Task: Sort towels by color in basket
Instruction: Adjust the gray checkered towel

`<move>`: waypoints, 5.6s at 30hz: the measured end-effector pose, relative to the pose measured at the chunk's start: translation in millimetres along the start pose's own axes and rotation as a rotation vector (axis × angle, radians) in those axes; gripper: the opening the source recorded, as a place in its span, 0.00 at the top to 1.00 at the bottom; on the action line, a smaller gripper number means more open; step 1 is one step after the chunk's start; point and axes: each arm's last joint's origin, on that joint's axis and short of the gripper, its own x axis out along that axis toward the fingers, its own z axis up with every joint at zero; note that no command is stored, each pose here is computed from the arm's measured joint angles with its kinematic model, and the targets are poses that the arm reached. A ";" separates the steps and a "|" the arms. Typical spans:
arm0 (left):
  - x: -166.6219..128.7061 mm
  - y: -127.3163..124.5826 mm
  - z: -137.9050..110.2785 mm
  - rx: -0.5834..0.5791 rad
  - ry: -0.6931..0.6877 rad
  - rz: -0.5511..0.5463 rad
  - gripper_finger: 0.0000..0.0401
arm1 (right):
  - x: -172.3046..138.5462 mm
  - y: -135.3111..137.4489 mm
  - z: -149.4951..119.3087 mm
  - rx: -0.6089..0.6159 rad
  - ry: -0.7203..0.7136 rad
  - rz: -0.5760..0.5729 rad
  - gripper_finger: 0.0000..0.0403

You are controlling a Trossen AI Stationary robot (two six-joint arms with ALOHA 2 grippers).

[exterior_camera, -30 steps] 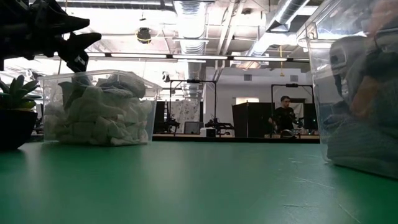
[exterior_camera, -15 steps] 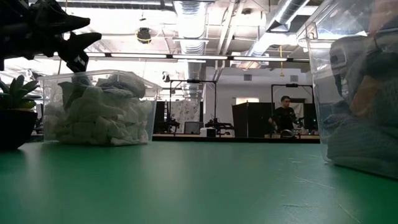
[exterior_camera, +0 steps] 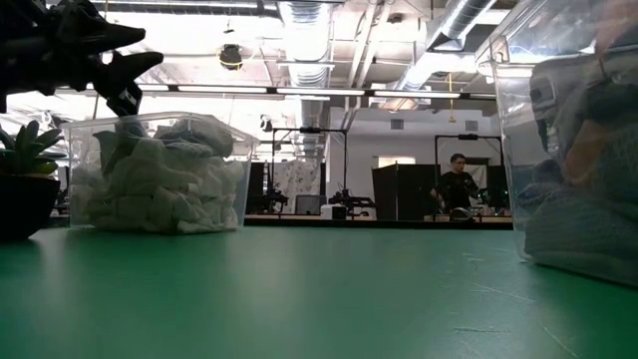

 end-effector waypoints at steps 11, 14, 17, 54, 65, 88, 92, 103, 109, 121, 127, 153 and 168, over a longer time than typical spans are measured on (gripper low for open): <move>-0.4 -4.2 11.1 -0.001 -0.004 0.001 0.68 | -44.6 -13.4 -6.1 0.416 0.108 -0.084 0.54; -0.3 -4.2 11.1 0.000 -0.002 0.002 0.68 | -35.0 -11.3 -2.3 0.467 0.118 -0.088 0.56; -0.4 -4.1 10.9 0.003 0.000 0.003 0.68 | -15.9 -15.3 5.2 0.497 0.112 -0.192 0.57; -0.5 -3.5 9.1 0.037 0.031 0.014 0.68 | -37.4 -26.5 43.7 0.260 -0.265 -0.083 0.60; -0.6 -3.5 9.1 0.028 0.035 0.015 0.68 | -56.3 -43.8 52.5 0.014 -0.448 -0.281 0.59; -0.7 -2.0 5.8 0.035 0.065 0.032 0.68 | -8.9 -69.7 121.8 -0.116 -0.176 -0.156 0.86; -0.6 -2.1 5.9 0.035 0.063 0.031 0.68 | -13.0 -70.5 122.1 -0.118 -0.181 -0.132 0.95; -0.6 -2.2 6.0 0.033 0.063 0.028 0.68 | -61.4 -3.0 73.0 -0.699 -0.294 0.171 0.96; -0.6 -2.0 6.4 0.033 0.056 0.037 0.68 | -51.7 15.6 17.6 -0.700 -0.034 0.184 0.96; -0.6 -1.7 7.8 0.035 0.036 0.059 0.68 | -22.5 -13.9 -10.6 -0.025 0.332 -0.293 0.93; -0.6 -1.6 7.8 0.038 0.035 0.062 0.68 | 3.3 -3.1 13.8 -0.154 0.274 -0.189 0.95; -0.7 -1.4 7.2 0.037 0.041 0.065 0.68 | 37.4 -33.3 113.4 -0.027 -0.019 -0.128 0.96; -0.7 -1.4 7.4 0.021 0.040 0.065 0.68 | 79.2 -45.8 117.4 -0.103 0.193 -0.220 0.77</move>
